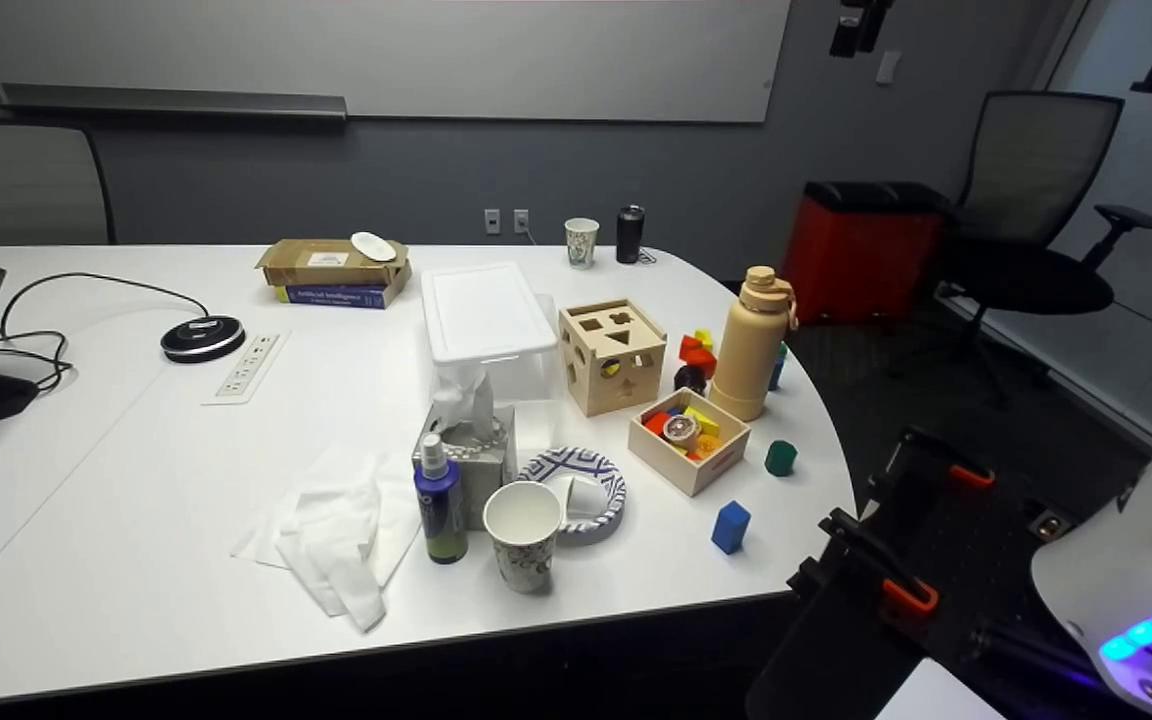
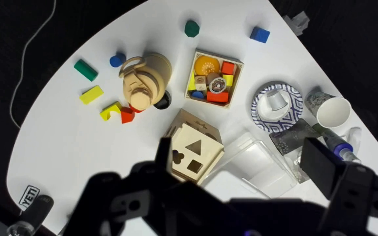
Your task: Turn the lid of the brown bottle to the right
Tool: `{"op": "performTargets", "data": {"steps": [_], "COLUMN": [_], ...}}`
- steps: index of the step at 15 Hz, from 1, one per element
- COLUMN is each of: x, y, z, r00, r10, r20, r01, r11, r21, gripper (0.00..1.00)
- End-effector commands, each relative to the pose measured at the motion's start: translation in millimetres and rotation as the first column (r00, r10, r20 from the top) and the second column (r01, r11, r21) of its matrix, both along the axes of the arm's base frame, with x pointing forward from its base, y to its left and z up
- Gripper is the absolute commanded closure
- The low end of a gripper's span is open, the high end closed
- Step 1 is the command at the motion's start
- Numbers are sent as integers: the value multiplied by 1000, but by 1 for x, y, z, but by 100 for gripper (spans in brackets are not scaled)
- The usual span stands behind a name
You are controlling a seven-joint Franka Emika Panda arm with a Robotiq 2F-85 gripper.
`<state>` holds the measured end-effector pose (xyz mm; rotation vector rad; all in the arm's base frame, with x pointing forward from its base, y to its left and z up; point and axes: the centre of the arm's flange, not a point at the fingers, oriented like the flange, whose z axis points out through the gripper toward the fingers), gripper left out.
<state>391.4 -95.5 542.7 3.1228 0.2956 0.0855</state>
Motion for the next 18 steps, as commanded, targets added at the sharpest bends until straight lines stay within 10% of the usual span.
{"op": "performTargets", "data": {"steps": [1, 8, 18], "x": [44, 109, 143], "y": [-53, -131, -137], "z": [-14, -115, -247], "r00": [998, 991, 941], "r10": [-6, -59, -2], "r20": [-64, -121, -339], "r01": [6, 62, 0], "r11": [1000, 998, 1000], "r21": [-5, 21, -8], "gripper": [0, 0, 0]}}
